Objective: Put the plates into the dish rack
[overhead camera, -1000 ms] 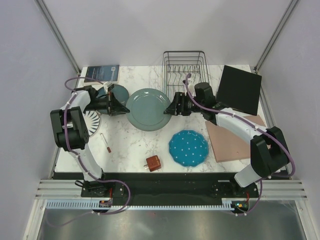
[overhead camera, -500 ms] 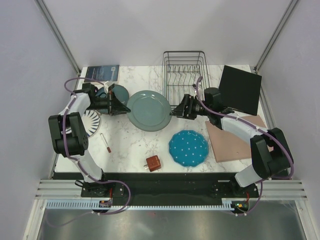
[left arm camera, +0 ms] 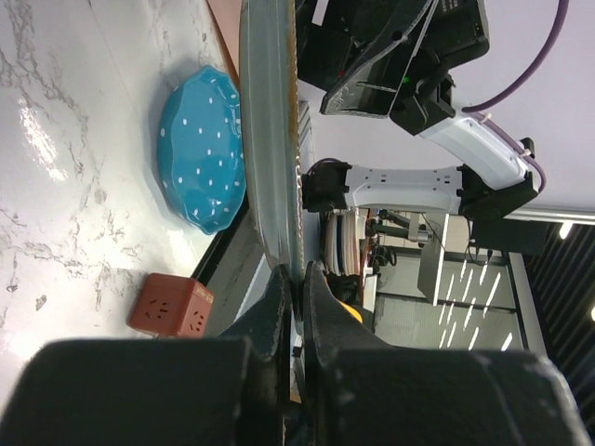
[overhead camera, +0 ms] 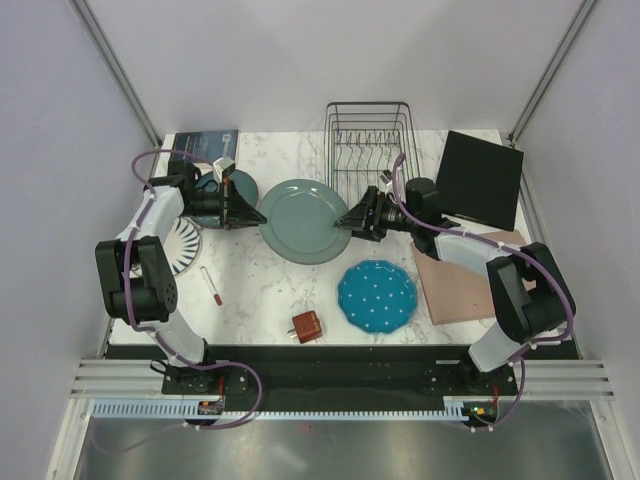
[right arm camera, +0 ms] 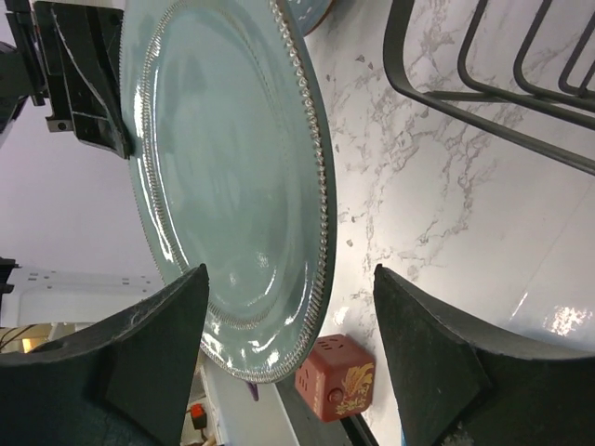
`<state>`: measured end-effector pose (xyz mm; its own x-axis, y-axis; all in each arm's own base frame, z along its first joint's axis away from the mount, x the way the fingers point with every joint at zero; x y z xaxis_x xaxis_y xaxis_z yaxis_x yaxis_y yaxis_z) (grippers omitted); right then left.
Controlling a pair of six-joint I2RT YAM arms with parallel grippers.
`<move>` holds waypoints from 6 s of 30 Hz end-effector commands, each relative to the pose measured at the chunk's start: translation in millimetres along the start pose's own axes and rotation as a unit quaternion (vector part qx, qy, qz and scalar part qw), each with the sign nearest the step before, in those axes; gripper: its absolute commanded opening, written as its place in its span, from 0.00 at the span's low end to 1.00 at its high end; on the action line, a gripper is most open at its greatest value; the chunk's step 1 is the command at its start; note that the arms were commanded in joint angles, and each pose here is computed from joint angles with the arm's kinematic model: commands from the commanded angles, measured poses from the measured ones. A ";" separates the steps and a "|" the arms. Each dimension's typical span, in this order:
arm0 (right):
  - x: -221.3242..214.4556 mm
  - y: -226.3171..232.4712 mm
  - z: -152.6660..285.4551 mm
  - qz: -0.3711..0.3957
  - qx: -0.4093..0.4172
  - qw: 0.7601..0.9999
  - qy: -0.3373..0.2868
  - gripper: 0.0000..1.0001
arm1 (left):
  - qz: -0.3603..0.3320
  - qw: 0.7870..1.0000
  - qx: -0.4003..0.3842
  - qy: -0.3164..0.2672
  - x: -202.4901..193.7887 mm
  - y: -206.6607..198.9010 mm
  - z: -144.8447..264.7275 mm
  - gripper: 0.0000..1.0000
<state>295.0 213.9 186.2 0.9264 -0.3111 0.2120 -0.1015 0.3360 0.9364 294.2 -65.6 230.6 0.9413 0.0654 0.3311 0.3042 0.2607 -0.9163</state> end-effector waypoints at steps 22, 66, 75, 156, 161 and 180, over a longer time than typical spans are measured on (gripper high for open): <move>0.7 51.3 -3.7 0.039 0.148 0.986 0.074 0.34 | 0.034 0.968 -0.247 0.010 -3.0 -26.4 -7.0 0.02; 270.2 123.3 111.8 0.272 -0.457 0.661 -0.529 0.00 | -0.319 0.811 0.466 -0.152 52.1 -26.2 36.6 1.00; 277.7 99.3 84.2 0.305 -0.489 0.648 -0.499 0.00 | -0.280 0.833 0.454 -0.148 37.6 -14.4 29.1 1.00; 15.0 -43.3 163.3 0.132 -0.486 0.840 -0.204 0.74 | -0.065 0.967 0.137 0.204 -107.1 96.6 -214.7 0.03; 12.6 -45.4 153.8 0.127 -0.464 0.859 -0.174 0.75 | -0.061 0.972 0.152 0.166 -92.1 87.4 -179.2 0.02; -44.7 -92.0 77.9 0.048 -0.206 0.977 -0.004 0.76 | -0.015 0.973 0.168 0.156 -91.4 136.8 -124.6 0.02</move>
<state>225.0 115.2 112.6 0.9348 -0.2269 0.2733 -0.0022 0.7656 0.6433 285.2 -158.6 71.0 0.9543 -0.1485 0.2594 0.2973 0.5628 -0.7713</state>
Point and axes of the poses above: each gripper's point midway between its finger pads, its own z axis back along the fingers, its own y axis along the line the jaws close on, x = y × z, the point moved 8 cm from there along z, back along the fingers, and after that the axes turned 9 degrees about -z, right-handed, at the moved point
